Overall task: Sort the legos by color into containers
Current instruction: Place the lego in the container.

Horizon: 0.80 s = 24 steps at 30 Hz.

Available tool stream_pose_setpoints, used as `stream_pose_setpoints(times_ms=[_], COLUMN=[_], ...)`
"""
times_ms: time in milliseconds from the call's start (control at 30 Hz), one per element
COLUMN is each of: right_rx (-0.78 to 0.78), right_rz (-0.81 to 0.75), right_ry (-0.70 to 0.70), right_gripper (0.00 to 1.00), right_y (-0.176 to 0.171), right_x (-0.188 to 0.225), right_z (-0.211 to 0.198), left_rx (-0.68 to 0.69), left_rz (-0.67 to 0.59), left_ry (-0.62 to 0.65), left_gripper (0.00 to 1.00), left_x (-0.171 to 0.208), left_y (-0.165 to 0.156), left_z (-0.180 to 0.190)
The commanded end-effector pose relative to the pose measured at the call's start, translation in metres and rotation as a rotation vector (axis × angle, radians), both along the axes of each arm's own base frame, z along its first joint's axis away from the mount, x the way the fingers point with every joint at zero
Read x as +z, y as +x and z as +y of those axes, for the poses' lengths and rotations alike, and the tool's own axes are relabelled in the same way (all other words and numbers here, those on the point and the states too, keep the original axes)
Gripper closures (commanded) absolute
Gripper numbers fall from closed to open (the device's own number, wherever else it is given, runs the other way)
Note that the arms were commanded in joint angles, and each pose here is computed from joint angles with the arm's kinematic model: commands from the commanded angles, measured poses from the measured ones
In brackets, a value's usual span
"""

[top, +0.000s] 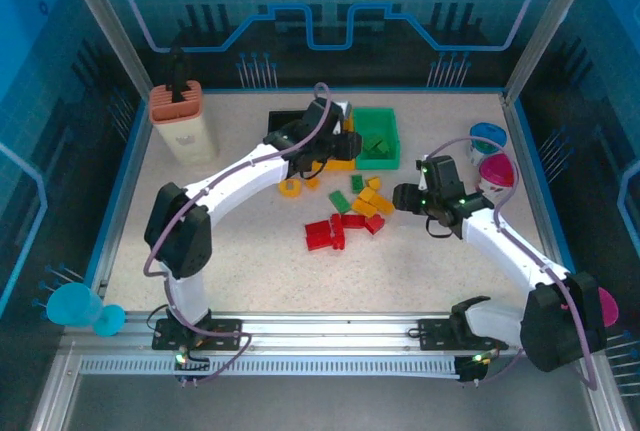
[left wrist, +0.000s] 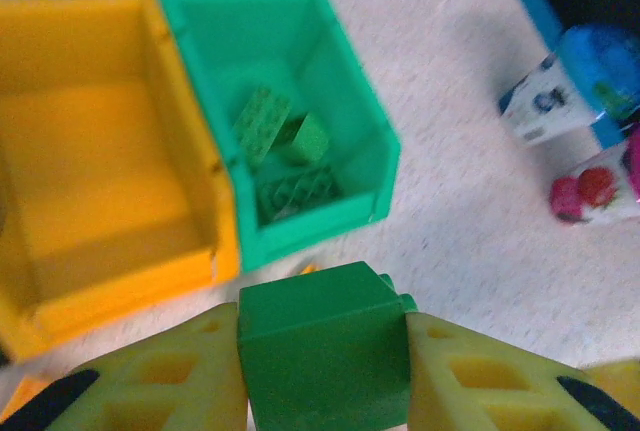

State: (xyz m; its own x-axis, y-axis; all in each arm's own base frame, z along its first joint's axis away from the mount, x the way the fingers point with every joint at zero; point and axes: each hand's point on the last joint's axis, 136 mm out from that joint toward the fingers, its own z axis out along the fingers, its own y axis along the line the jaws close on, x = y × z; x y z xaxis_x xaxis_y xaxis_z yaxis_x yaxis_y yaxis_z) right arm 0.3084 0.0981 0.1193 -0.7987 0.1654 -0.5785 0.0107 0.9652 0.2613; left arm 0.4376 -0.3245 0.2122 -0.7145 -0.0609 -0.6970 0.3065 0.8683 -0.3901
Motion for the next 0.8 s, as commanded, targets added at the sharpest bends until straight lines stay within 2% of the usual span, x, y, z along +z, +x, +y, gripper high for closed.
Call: stream_pose_setpoints(times_ms=[0, 400, 600, 667, 700, 767], right_rx=[-0.018, -0.020, -0.017, -0.013, -0.011, -0.008], right_rz=[-0.025, -0.036, -0.046, -0.047, -0.048, -0.051], right_ry=[0.041, 0.072, 0.073, 0.076, 0.076, 0.077], right_gripper=[0.40, 0.42, 0.42, 0.42, 0.42, 0.42], right_y=[-0.002, -0.010, -0.011, -0.011, -0.011, -0.012], right_x=[0.005, 0.009, 0.014, 0.016, 0.017, 0.019], right_z=[-0.001, 0.000, 0.000, 0.000, 0.001, 0.001], left_rx=[-0.048, -0.074, -0.053, -0.053, -0.055, -0.058], left_rz=[-0.025, -0.062, -0.048, -0.043, -0.036, -0.038], left_ry=[-0.047, -0.083, -0.018, -0.009, -0.008, -0.020], left_gripper=[0.62, 0.61, 0.61, 0.56, 0.50, 0.27], left_x=[0.001, -0.005, -0.024, -0.026, -0.026, -0.017], left_y=[0.026, 0.079, 0.097, 0.101, 0.101, 0.101], left_z=[-0.015, -0.045, -0.046, -0.046, -0.046, -0.046])
